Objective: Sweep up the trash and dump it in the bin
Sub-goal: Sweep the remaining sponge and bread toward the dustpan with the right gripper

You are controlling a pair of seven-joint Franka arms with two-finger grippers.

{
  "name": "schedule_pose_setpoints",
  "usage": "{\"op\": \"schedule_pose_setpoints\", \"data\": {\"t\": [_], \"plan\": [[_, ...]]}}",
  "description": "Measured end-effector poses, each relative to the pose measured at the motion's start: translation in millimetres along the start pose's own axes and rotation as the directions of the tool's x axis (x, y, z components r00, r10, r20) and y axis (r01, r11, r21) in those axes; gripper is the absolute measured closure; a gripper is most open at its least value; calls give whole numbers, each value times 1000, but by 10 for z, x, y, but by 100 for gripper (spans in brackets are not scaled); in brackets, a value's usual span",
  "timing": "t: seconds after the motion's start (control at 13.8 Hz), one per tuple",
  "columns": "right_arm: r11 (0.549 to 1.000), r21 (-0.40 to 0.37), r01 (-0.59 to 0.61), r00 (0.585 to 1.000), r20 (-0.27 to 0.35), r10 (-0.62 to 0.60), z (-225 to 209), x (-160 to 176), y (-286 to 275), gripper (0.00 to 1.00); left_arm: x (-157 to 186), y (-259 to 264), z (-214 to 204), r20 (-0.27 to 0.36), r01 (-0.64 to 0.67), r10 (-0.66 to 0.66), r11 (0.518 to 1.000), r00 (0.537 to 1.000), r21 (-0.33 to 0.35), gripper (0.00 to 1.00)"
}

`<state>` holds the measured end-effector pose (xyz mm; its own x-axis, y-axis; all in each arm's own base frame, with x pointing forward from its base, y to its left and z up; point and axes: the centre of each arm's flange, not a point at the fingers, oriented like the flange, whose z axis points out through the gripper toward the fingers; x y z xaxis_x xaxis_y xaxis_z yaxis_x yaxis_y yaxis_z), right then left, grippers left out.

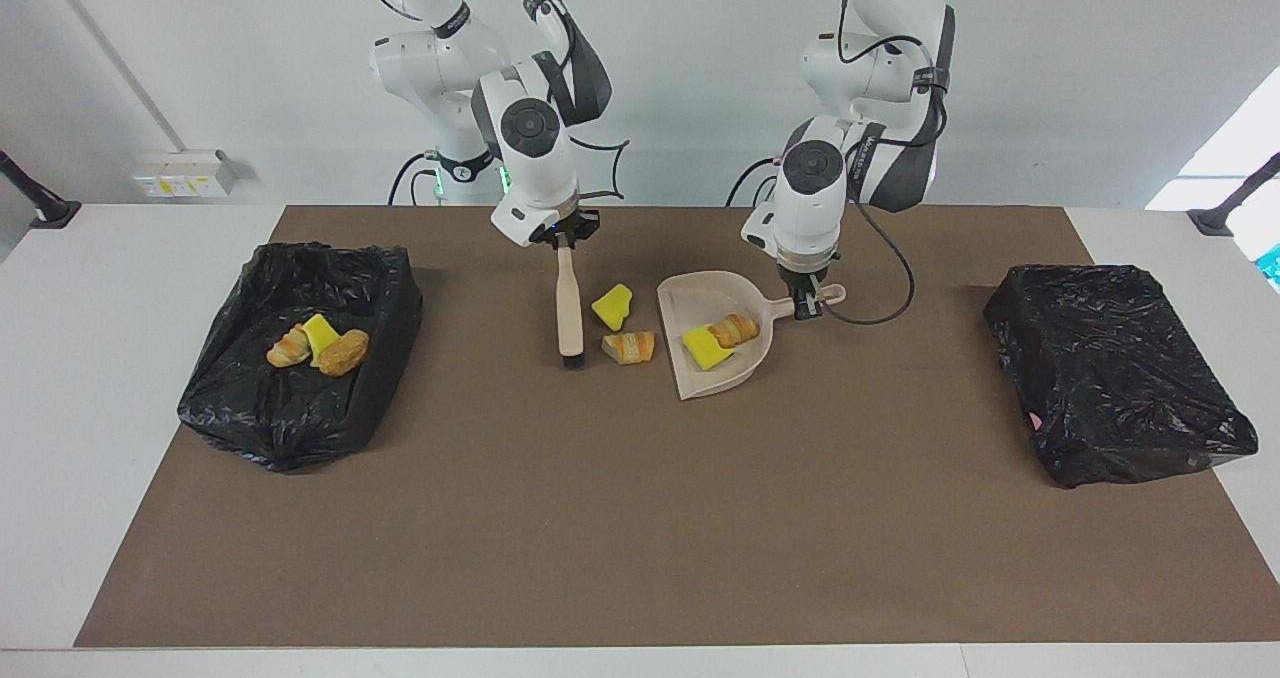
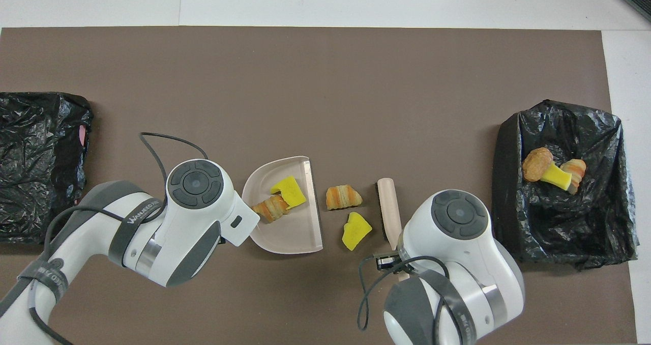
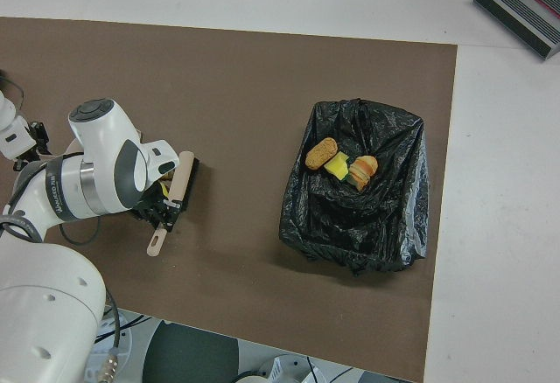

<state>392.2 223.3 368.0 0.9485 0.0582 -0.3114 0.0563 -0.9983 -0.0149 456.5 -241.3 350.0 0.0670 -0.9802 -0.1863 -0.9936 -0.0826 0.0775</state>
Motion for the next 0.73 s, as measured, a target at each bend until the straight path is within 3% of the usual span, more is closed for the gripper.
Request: {"op": "schedule_pose_setpoints", "data": {"t": [0.29,0.51,0.73], "plan": [[1000,7,2,999,-46,-2,44,-51,-37,74,0,0,0,0,0,0,1000,1000,0,67],[996,80,33,995,-97,-25,154,-21,-445,74,-1,-1,-1,0,0,0,1000,1000,1,67],[988,151,34,994,-106,-18,136,77,-989,74,-5,-2,0,0,0,0,1000,1000,1,67]]}}
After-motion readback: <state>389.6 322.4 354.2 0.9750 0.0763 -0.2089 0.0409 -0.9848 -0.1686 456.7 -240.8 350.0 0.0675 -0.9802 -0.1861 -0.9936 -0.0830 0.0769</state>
